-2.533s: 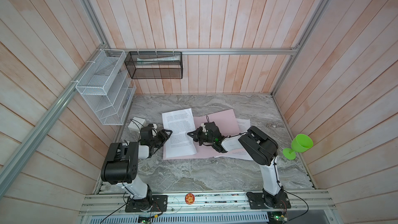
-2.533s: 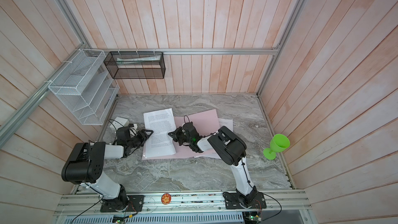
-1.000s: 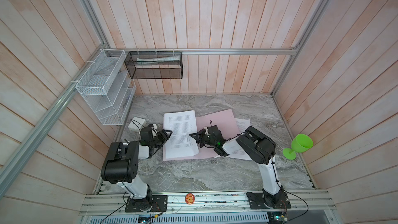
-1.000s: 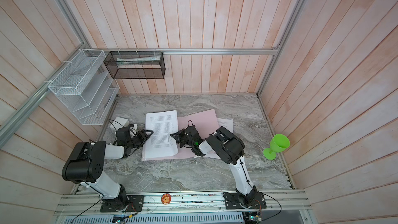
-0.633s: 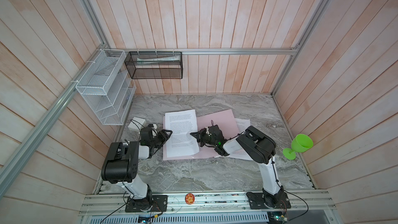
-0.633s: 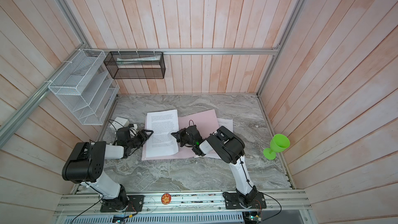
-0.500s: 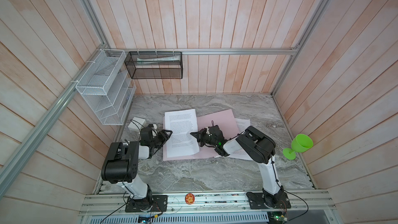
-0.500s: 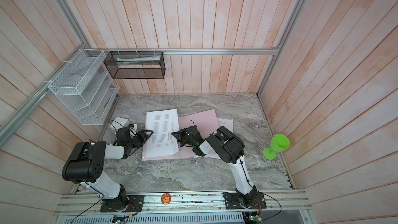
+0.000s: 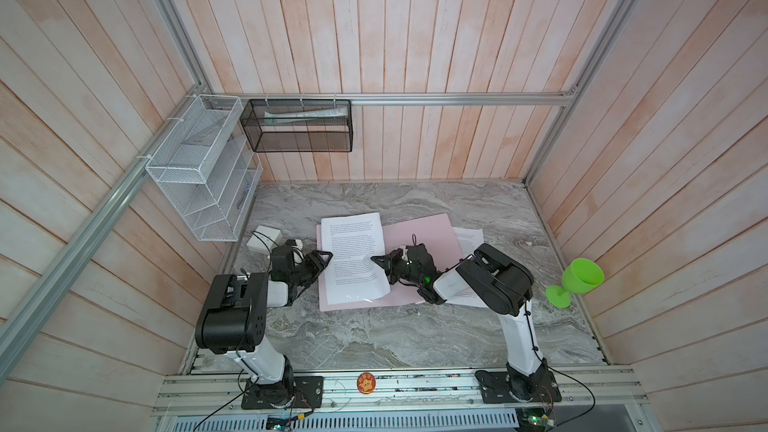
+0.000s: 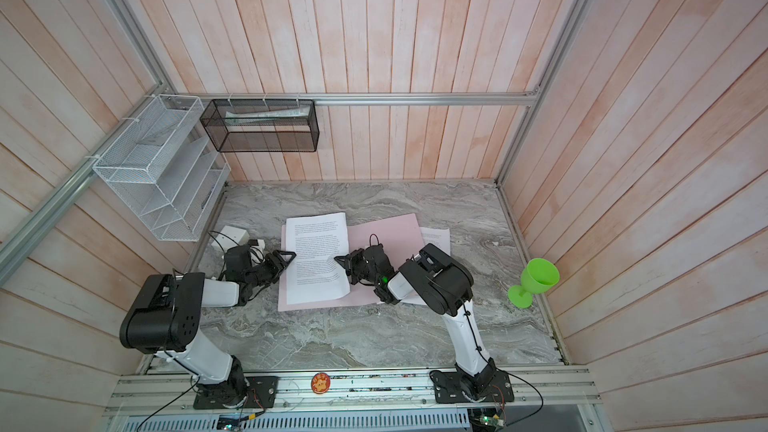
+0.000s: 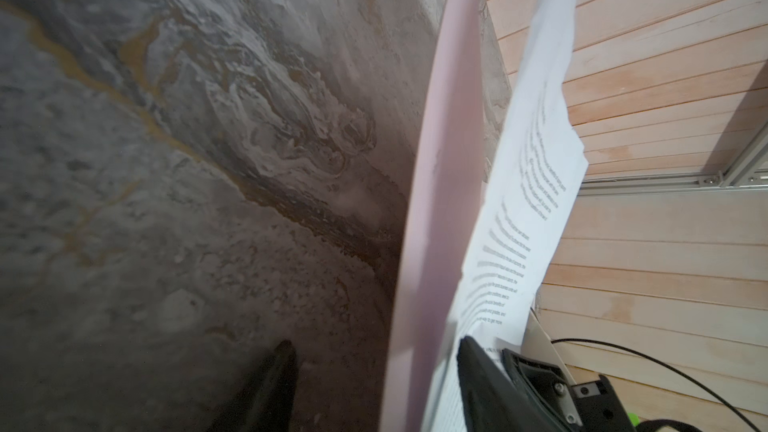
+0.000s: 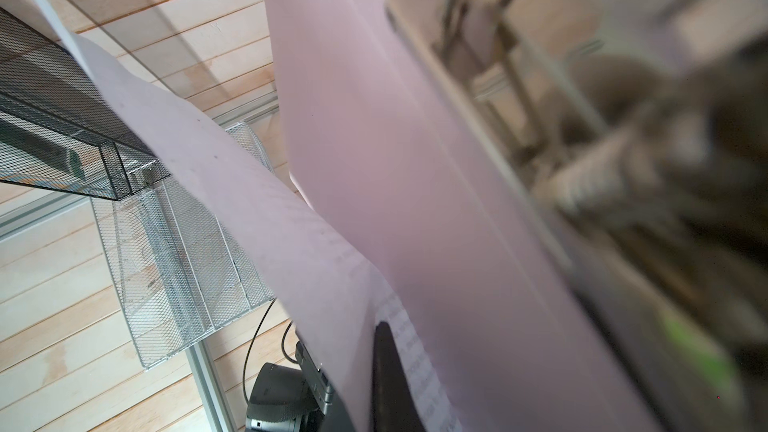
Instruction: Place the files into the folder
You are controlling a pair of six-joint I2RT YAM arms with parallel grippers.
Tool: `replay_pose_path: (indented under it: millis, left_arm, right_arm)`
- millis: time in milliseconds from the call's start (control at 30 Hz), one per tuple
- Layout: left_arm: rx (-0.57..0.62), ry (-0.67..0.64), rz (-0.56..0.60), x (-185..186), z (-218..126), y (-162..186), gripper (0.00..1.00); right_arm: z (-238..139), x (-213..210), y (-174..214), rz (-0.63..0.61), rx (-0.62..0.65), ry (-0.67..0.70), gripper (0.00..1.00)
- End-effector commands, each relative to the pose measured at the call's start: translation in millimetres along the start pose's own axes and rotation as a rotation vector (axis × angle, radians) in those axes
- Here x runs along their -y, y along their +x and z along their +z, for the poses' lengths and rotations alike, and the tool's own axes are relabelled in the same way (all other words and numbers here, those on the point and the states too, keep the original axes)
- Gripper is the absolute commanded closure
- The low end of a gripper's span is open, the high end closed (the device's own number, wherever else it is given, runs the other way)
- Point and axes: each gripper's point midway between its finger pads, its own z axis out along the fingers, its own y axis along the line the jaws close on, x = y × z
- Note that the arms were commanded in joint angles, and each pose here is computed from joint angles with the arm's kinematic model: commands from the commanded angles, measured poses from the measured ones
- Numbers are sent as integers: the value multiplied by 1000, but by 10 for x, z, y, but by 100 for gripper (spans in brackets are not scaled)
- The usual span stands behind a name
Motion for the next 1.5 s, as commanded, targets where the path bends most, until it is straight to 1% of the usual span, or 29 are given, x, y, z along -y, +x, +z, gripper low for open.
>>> replay_pose_path:
  millis: [0, 33, 100, 133, 167, 200, 267, 300, 333, 367, 433, 467, 500, 533, 567, 600, 633, 700, 767, 800, 867, 900, 1033, 1100, 1133, 1233, 1467]
  left_arm:
    - [-3, 9, 6, 17, -9, 30, 36]
    - [1, 11, 8, 27, -8, 16, 36]
    - [1, 10, 10, 30, -3, 4, 37]
    - [2, 11, 14, 39, 3, -9, 38]
    - [4, 7, 15, 37, 6, -30, 42]
    - [6, 6, 19, 39, 9, -40, 49]
    - [10, 7, 33, 52, 18, -72, 61]
    - [13, 13, 40, 64, 20, -88, 65]
    - [17, 19, 44, 80, 21, -104, 67]
    - [20, 26, 48, 96, 21, -119, 69]
    - [19, 38, 66, 130, 36, -141, 74]
    - [14, 41, 75, 135, 49, -149, 78]
    - [6, 44, 83, 136, 70, -149, 89]
    - [-3, 43, 85, 121, 87, -143, 98]
    - [-10, 46, 86, 112, 100, -145, 100]
    - [-15, 54, 88, 107, 106, -145, 100]
    - [-19, 57, 90, 100, 110, -145, 100]
    - [-26, 61, 89, 78, 122, -156, 100]
    - [-39, 84, 94, 112, 148, -164, 100]
    - [-47, 88, 93, 116, 165, -165, 100]
    - [-62, 101, 91, 133, 192, -160, 100]
    - [-68, 105, 92, 134, 201, -157, 100]
    - [-89, 110, 79, 108, 238, -128, 100]
    - [-95, 110, 67, 88, 262, -122, 100]
    - [-98, 112, 63, 84, 270, -114, 100]
    - [-100, 107, 53, 59, 285, -111, 100]
    - [-95, 98, 47, 39, 289, -119, 100]
  right_arm:
    - [63, -69, 84, -65, -9, 13, 100]
    - [62, -110, 95, -100, -13, 28, 99]
    - [-2, -178, 77, -187, 1, 80, 77]
    - [-44, -198, 64, -231, 6, 102, 70]
    - [-93, -224, 46, -278, 8, 129, 64]
    - [-147, -237, 35, -338, 4, 162, 58]
    - [-218, -244, -9, -444, -29, 231, 55]
    - [-244, -259, -12, -480, -61, 247, 53]
    - [-279, -232, -43, -488, -93, 273, 53]
    - [-299, -247, -52, -507, -135, 268, 53]
    - [-296, -204, -90, -520, -242, 311, 53]
    - [-265, -200, -75, -542, -314, 305, 54]
    - [-230, -188, -104, -552, -384, 340, 53]
    - [-231, -116, -199, -569, -414, 401, 53]
    - [-203, -146, -285, -635, -428, 417, 53]
    - [-209, -134, -454, -684, -417, 483, 53]
    - [-230, -124, -612, -698, -396, 528, 54]
    - [-176, -307, -811, -787, -374, 518, 54]
    - [-113, -366, -1004, -830, -359, 546, 54]
    - [-77, -394, -1095, -836, -359, 562, 53]
    - [21, -433, -1144, -843, -396, 540, 53]
    - [57, -431, -1192, -842, -402, 550, 53]
    - [213, -336, -1219, -831, -466, 538, 54]
    - [274, -241, -1234, -799, -500, 535, 54]
    - [308, -129, -1243, -776, -517, 540, 54]
    - [372, -8, -1216, -752, -532, 536, 54]
    - [464, 34, -1003, -668, -601, 427, 54]
